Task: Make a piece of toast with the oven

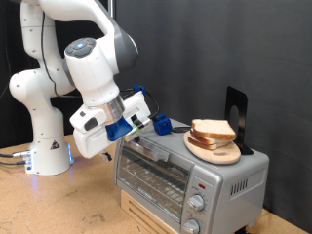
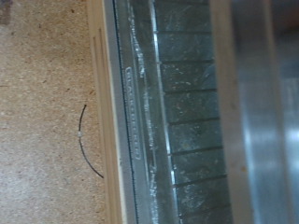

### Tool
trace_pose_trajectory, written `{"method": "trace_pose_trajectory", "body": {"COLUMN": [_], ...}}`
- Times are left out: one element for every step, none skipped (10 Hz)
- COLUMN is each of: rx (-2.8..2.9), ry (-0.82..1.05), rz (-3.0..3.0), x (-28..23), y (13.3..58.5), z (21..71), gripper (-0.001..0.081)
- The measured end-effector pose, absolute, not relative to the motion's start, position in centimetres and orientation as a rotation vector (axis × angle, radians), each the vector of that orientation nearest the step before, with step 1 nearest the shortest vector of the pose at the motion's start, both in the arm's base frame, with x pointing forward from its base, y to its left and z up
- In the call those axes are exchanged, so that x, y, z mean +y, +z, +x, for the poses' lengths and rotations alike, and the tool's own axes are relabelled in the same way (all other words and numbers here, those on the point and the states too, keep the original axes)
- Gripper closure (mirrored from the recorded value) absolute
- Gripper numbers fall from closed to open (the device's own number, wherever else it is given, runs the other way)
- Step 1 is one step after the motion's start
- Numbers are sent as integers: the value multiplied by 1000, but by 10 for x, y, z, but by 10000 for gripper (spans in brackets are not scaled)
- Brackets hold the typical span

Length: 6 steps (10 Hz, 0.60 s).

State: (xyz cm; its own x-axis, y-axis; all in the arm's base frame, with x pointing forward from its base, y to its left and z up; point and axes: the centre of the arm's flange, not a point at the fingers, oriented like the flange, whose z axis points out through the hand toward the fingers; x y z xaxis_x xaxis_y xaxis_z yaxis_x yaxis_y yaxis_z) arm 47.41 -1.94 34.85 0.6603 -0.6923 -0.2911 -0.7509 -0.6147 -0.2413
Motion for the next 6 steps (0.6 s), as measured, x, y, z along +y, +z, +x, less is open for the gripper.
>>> {"method": "trace_pose_trajectory", "body": {"rx": [1148,1150,1156,1163,1175,1187], "ry": [236,234,236,240,241,236], "rz": [-2545,-2558,-2574,-2594,-2610,-2620], "x": [-24,-28,-34,-40,-47,-54], "y": [349,348,345,340,335,331], "z": [474,473,473,472,472,471], "gripper": [124,124,124,124,124,124]}}
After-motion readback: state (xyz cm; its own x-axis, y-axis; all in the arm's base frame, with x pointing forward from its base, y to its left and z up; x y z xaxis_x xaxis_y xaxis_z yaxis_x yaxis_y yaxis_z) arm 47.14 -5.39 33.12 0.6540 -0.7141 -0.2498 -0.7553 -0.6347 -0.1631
